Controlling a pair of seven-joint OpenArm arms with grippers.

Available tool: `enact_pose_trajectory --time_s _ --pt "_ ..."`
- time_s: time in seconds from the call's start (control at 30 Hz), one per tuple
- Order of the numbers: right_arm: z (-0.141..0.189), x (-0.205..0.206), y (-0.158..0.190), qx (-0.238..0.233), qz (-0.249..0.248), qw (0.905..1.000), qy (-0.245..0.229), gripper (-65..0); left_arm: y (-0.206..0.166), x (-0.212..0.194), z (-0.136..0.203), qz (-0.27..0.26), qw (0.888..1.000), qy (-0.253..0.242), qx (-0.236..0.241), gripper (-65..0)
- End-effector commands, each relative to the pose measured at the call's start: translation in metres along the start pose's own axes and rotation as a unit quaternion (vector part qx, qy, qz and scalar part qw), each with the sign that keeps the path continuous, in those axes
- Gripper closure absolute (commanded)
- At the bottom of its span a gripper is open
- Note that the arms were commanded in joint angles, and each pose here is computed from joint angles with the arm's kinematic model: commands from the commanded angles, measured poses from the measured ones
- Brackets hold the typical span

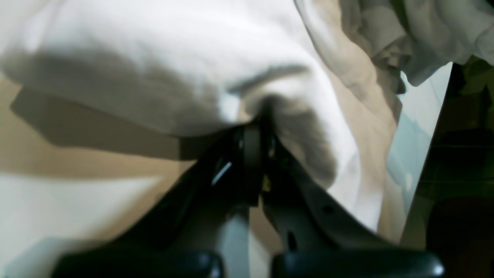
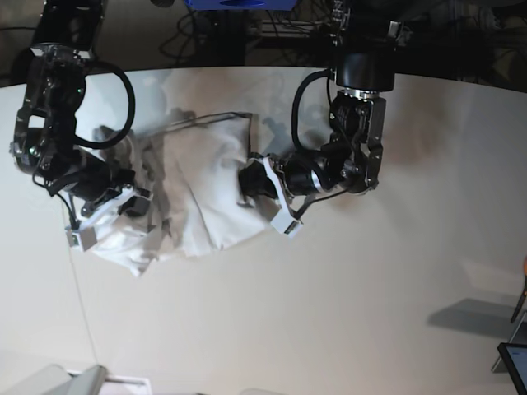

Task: Fold the T-shirt properly
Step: 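Fold both ends inward toward each other with both grippers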

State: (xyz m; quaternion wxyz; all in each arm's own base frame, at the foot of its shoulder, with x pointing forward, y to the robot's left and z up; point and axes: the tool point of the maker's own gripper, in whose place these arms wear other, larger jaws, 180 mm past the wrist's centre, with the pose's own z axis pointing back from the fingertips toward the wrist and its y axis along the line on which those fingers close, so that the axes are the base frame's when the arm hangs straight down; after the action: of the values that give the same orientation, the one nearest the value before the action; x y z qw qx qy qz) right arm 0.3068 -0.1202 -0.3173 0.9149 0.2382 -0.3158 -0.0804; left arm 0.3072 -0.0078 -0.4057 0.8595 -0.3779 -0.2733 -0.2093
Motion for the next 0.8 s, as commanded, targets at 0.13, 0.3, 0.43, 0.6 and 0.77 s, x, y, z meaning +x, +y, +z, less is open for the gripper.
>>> enact_pose_trajectory --time_s 0.13,0.3,0.43,0.6,0.77 --pt "-0.008 0.01 0.015 -0.019 0.047 0.9982 -0.032 -0.3 -0.001 0.016 -0.001 -0.003 1.0 -0.019 -0.01 0.0" --pt "-0.019 -0.001 0.025 -0.039 0.068 0.9966 -0.028 -0.3 -0.001 0.014 -0.002 -0.002 1.0 -0.016 -0.012 0.0" --pt "-0.023 -0.006 0.031 -0.04 0.064 0.9968 -0.027 -0.3 -0.001 0.021 -0.002 -0.008 1.0 -0.02 -0.012 0.0" --pt "-0.027 -0.014 0.037 -0.047 0.048 0.9977 -0.016 -0.3 -0.001 0.026 -0.001 -0.012 1.0 -0.023 -0.011 0.0" --pt "-0.034 -0.017 0.051 -0.057 0.063 0.9959 -0.029 -0.3 0.0 0.026 -0.001 -0.012 1.0 -0.022 -0.01 0.0"
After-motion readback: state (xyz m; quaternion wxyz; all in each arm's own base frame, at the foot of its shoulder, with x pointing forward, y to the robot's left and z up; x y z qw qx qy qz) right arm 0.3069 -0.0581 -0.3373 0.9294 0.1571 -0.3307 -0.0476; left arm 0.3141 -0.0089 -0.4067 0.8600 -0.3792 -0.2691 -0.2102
